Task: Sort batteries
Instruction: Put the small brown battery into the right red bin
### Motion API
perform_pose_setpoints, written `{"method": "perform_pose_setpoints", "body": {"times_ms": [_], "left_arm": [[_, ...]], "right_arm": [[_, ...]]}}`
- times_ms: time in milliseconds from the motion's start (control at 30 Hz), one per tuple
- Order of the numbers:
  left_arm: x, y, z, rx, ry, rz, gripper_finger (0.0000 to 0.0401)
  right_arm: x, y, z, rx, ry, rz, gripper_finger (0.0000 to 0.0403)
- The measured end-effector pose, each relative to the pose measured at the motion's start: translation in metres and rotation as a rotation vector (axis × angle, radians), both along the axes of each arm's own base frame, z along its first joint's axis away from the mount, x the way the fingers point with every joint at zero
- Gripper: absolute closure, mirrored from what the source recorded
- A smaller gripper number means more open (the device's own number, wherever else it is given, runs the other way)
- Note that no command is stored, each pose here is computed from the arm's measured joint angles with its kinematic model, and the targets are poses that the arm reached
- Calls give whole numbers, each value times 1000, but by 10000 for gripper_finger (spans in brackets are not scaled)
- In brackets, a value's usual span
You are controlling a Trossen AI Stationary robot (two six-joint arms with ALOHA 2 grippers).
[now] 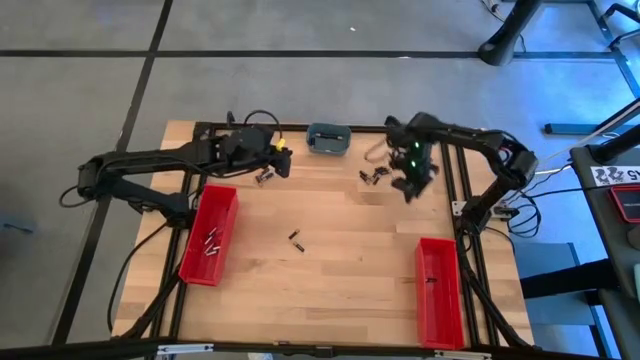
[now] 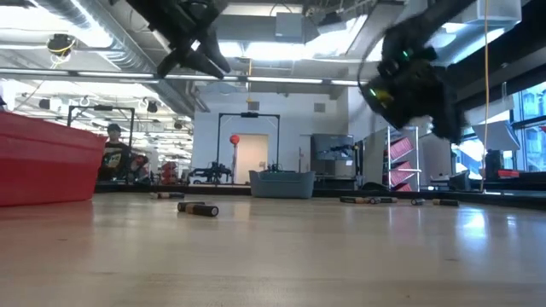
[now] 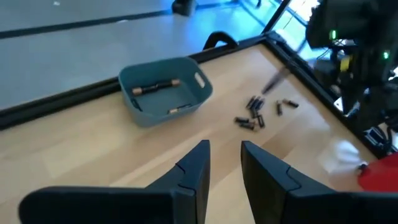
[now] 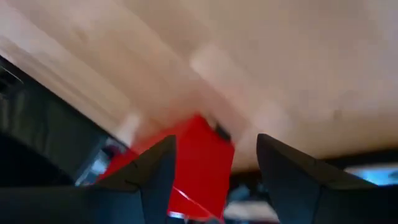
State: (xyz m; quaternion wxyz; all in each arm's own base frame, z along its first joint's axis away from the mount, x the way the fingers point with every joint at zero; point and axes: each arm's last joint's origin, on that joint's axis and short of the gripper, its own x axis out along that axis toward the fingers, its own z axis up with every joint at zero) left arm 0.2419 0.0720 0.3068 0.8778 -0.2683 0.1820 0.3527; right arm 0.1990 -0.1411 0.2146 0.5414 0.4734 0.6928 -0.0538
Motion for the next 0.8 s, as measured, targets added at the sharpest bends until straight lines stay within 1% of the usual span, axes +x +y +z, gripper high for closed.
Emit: {"method": "perform_pose_setpoints", "body": {"times_ms": [100,200,300,333,400,533,633,800], "left_arm": [[-1,0,-3,-26,20,13,320],[-2,-1,-6,-34,48,14,320],[-3,1,-6,-17,70,6,320],[-4,2,-6,-8,75,4,320],[-4,5,-6,15,88,-2,320],[-8,15,-6,49,123,8,320],[-12,22,-5,69,141,23,320],[-20,33,-3,110,174,40,320]], "right_arm": [[-18,15,-28,88,120,-27,178],[-35,28,-52,138,237,-82,178],[-46,39,-67,182,297,-102,179],[-43,39,-68,166,294,-100,180],[-35,37,-70,121,236,-100,185],[-27,43,-76,120,227,-101,196],[-22,51,-81,141,256,-70,204],[-14,64,-90,139,314,5,209]]}}
